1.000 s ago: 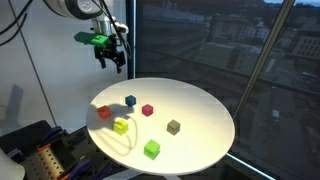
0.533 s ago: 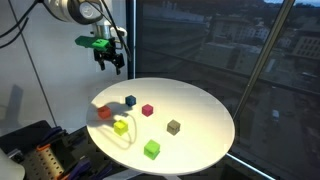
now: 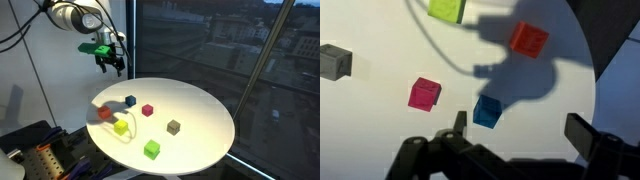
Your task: Put the orange toy block on top of the light green toy block
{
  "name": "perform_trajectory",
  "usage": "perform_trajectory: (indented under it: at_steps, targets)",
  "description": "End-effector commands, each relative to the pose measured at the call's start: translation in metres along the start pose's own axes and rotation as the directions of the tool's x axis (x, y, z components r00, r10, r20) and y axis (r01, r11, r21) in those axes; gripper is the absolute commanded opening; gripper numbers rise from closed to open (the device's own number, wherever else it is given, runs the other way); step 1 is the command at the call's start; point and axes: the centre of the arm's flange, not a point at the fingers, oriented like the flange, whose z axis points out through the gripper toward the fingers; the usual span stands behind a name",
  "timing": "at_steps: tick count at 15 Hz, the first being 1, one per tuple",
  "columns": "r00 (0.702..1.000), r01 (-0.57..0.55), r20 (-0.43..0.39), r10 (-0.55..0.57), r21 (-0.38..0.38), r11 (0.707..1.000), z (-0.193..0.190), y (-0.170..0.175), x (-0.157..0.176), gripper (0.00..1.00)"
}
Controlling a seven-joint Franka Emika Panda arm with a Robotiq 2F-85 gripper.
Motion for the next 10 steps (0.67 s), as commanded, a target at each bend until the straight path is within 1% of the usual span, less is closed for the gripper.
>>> perform_trajectory:
  at_steps: [1,6,10]
  targets:
    - [1.0,0.008,0.001,-0.008,-0.008,1.0,0.015,-0.01,0.001,1.0]
    - [0.998,0.018,0.062,-0.019,0.013,1.0,0.036,-0.019,-0.007,1.0]
    - [0.997,0.029,0.068,-0.031,0.023,0.999,0.047,-0.024,-0.01,1.0]
